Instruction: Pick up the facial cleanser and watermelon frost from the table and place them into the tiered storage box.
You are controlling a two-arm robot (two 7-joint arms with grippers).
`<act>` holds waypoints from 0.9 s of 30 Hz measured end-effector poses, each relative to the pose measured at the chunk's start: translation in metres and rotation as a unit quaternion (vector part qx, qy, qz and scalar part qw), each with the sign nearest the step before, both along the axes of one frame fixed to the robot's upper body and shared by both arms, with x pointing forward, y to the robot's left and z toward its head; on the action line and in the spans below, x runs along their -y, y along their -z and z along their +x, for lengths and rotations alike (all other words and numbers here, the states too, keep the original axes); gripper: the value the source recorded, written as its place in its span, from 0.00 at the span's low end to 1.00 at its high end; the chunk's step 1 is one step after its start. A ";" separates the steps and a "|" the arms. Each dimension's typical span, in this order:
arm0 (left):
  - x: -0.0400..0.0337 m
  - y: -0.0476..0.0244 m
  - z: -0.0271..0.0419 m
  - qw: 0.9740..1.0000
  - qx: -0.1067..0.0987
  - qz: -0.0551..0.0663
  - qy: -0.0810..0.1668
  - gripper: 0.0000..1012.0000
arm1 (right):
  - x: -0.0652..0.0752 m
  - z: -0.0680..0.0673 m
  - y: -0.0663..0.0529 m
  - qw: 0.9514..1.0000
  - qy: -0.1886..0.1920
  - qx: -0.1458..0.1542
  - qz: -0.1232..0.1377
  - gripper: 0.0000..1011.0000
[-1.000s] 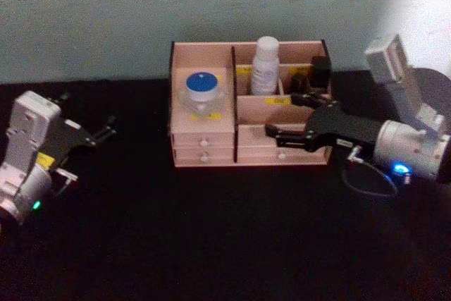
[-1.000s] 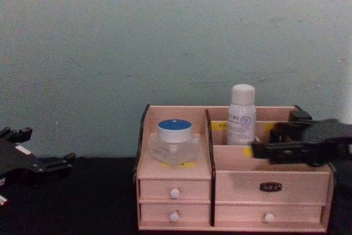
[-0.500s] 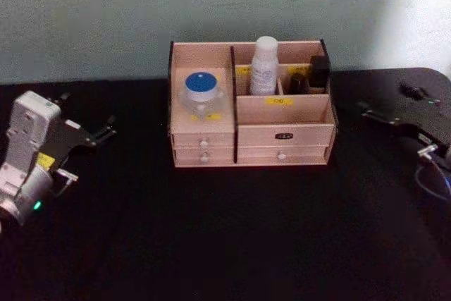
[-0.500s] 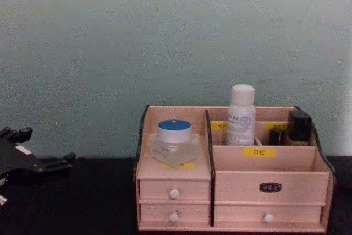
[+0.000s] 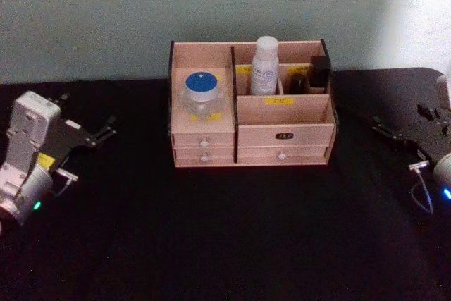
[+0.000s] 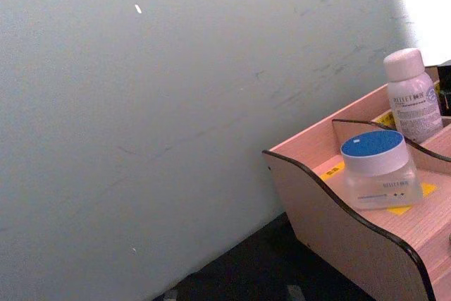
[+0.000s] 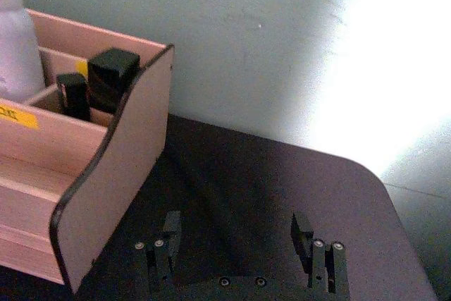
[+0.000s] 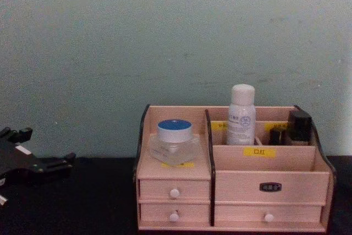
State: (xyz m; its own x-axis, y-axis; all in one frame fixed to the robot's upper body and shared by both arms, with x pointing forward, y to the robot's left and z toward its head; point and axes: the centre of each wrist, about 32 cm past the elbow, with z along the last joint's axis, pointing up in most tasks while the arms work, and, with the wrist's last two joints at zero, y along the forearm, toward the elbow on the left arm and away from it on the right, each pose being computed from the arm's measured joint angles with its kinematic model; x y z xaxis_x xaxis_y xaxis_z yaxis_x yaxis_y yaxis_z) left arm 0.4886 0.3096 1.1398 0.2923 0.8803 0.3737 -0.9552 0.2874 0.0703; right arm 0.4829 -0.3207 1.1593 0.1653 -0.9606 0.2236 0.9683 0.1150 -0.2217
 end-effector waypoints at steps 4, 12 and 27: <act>0.0000 0.0000 0.0000 1.000 0.000 0.000 0.000 0.99 | -0.004 0.002 0.006 1.000 0.007 -0.002 -0.008 0.99; 0.0000 0.0000 0.0000 1.000 0.000 0.000 0.000 0.99 | -0.004 0.002 0.006 1.000 0.008 -0.001 -0.010 0.99; 0.0000 0.0000 0.0000 1.000 0.000 0.000 0.000 0.99 | -0.003 0.002 0.005 1.000 0.005 0.000 -0.008 0.99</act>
